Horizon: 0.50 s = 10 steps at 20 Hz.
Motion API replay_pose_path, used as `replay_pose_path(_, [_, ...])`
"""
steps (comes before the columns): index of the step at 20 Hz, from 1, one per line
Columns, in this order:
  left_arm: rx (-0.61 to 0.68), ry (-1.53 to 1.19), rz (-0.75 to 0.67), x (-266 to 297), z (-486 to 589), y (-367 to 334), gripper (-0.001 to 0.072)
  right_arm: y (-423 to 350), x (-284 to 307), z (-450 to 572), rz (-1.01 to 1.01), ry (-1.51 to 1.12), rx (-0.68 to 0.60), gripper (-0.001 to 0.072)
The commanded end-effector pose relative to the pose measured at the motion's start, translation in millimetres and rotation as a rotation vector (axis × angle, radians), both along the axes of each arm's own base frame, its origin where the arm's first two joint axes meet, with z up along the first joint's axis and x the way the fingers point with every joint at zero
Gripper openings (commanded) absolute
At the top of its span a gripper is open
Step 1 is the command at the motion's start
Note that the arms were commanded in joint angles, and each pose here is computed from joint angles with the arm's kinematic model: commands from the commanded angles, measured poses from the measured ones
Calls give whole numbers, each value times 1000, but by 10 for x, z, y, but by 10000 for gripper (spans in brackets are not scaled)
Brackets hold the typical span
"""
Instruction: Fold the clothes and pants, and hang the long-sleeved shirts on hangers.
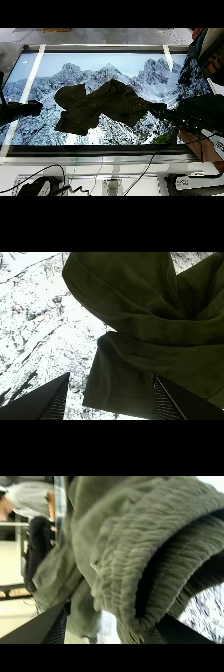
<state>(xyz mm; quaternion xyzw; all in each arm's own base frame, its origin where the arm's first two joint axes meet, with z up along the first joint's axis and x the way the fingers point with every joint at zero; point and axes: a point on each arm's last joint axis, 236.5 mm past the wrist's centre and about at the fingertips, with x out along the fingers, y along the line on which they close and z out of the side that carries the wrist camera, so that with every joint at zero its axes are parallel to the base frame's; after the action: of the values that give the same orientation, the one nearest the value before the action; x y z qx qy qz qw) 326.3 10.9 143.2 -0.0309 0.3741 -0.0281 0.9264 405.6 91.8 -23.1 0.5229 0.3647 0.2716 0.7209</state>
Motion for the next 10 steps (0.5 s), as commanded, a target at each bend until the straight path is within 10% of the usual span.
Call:
replay_pose_path(1, [0,-1,0,-1,1,-1,576,-111,142,11,-88,26,29,441])
replay_pose_path(3, [0,0,0,-2,-1,-3,575,-199,191,-103,-141,84,14,317])
replay_pose_path(5, [-14,14,10,-17,-44,-8,576,-218,201,-126,-148,85,2,36])
replay_pose_path(10, [-67,213,14,-310,-794,-88,575,-149,162,-46,-114,65,30,32])
